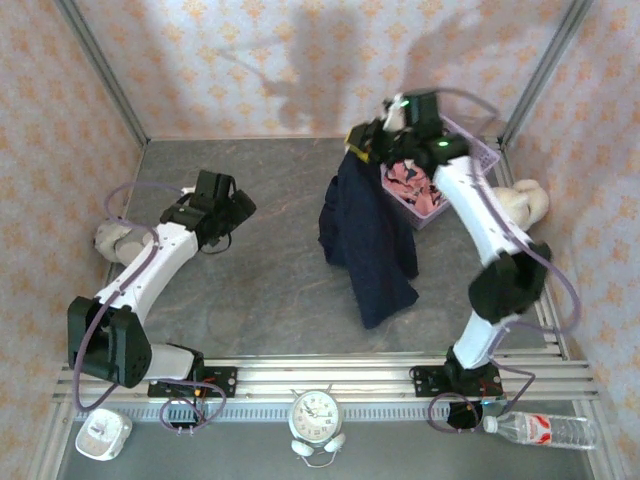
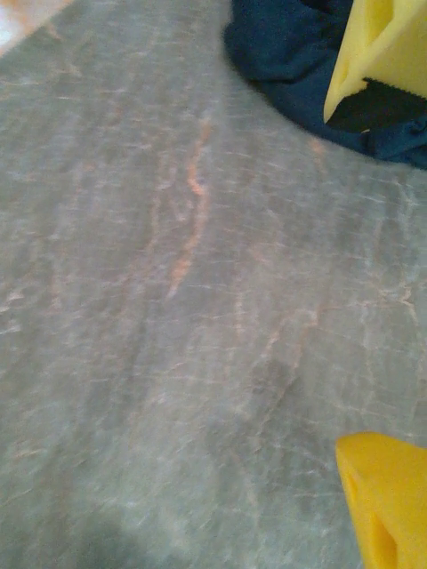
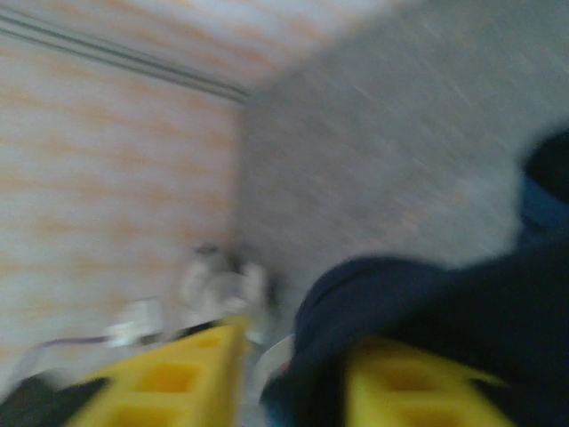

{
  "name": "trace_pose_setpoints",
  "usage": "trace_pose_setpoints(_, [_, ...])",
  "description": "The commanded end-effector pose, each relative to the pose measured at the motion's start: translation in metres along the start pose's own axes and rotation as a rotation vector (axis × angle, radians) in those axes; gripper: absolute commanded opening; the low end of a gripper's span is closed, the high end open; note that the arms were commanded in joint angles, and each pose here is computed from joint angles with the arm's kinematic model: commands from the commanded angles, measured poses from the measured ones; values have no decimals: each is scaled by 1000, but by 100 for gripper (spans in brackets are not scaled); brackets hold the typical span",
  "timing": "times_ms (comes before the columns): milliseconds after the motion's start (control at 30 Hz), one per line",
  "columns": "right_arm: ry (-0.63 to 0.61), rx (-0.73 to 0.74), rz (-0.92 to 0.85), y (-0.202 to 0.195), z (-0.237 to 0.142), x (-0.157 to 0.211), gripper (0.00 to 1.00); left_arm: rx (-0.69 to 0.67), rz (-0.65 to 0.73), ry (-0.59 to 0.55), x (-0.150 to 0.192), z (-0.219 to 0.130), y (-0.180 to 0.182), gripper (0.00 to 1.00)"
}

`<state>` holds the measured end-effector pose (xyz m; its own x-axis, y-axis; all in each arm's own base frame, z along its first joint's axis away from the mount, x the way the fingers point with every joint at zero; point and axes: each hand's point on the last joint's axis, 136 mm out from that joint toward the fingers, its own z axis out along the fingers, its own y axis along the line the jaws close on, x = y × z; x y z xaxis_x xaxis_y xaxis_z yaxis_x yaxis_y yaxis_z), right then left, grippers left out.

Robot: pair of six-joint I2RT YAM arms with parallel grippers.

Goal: Fold and stack the mixed laundry pile

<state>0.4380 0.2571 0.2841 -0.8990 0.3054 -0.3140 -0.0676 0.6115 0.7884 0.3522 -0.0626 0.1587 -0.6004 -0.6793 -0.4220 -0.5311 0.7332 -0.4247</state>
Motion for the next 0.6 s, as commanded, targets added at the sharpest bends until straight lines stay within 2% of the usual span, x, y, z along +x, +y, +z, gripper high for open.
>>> trace_pose_setpoints(0, [86,131,-101,-19,27,32,60,96,120,40,31,-1,-21,89])
trace_pose_setpoints(100, [79,230,-118,-38,22,33,65,125,217,91,64,3,-30,90])
trace_pose_setpoints(267, [9,409,-135,-71,-17,27,67,195,429,186,132,4,-61,92])
trace_pose_setpoints(567, [-151,641,81,-173,-117,16,67,194,906,312,249,9,-132,91])
